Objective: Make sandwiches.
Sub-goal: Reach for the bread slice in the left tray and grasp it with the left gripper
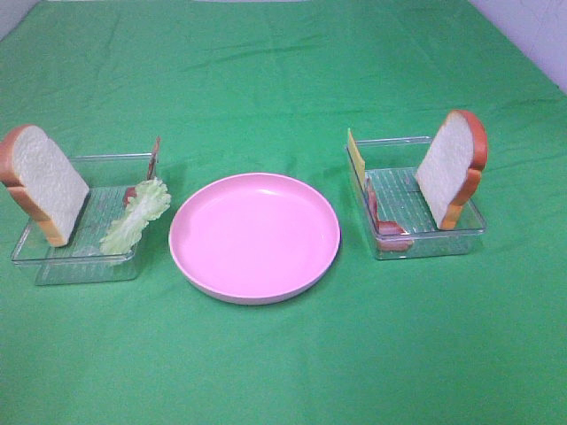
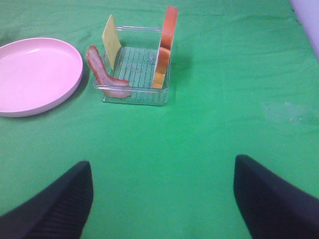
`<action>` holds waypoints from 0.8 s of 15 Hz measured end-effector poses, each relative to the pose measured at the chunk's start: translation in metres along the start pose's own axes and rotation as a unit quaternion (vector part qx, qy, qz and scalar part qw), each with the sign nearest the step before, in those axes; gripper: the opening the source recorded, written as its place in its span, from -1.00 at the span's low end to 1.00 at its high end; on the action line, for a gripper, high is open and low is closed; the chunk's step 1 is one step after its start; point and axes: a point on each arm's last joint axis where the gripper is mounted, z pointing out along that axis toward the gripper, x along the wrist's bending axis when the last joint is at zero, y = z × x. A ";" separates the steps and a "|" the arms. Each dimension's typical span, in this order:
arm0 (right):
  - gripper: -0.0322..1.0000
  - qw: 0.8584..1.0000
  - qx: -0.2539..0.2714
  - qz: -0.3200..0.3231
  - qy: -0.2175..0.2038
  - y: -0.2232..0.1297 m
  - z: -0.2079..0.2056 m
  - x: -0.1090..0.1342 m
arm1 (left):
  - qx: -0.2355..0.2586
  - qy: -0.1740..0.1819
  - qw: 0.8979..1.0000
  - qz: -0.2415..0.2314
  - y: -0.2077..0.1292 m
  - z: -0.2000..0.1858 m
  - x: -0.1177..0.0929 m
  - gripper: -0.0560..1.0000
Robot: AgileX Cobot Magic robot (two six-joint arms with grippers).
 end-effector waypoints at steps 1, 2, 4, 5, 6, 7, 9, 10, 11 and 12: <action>0.49 1.000 0.000 0.000 0.000 0.000 0.000 0.000 | 0.000 0.000 1.000 0.000 0.000 0.000 0.000 0.41; 0.49 1.000 0.000 0.000 0.000 0.000 0.000 0.000 | 0.000 0.000 1.000 0.000 0.000 0.000 0.000 0.41; 0.49 1.000 0.000 0.000 0.000 0.000 0.000 0.000 | 0.000 0.000 1.000 0.000 0.000 0.000 0.000 0.41; 0.49 1.000 0.000 0.000 0.000 0.000 0.000 0.000 | 0.000 0.000 1.000 0.000 0.000 0.000 0.000 0.41; 0.49 1.000 0.000 0.000 0.000 0.000 0.000 0.000 | 0.000 0.000 1.000 0.000 0.000 0.000 0.000 0.41; 0.49 1.000 0.000 0.000 0.000 0.000 0.000 0.000 | 0.000 0.000 1.000 0.000 0.000 0.000 0.000 0.41; 0.49 1.000 0.000 0.000 0.000 0.000 0.000 0.000 | 0.000 0.000 1.000 0.000 0.000 0.000 0.000 0.41; 0.49 1.000 0.000 0.000 0.000 0.000 0.000 0.000 | 0.000 0.000 1.000 0.000 0.000 0.000 0.000 0.41; 0.49 1.000 0.000 0.000 0.000 0.000 0.000 0.000 | 0.000 0.000 1.000 0.000 0.000 0.000 0.000 0.41; 0.49 1.000 0.000 0.000 0.000 0.000 0.000 0.000 | 0.000 0.000 1.000 0.000 0.000 0.000 0.000 0.41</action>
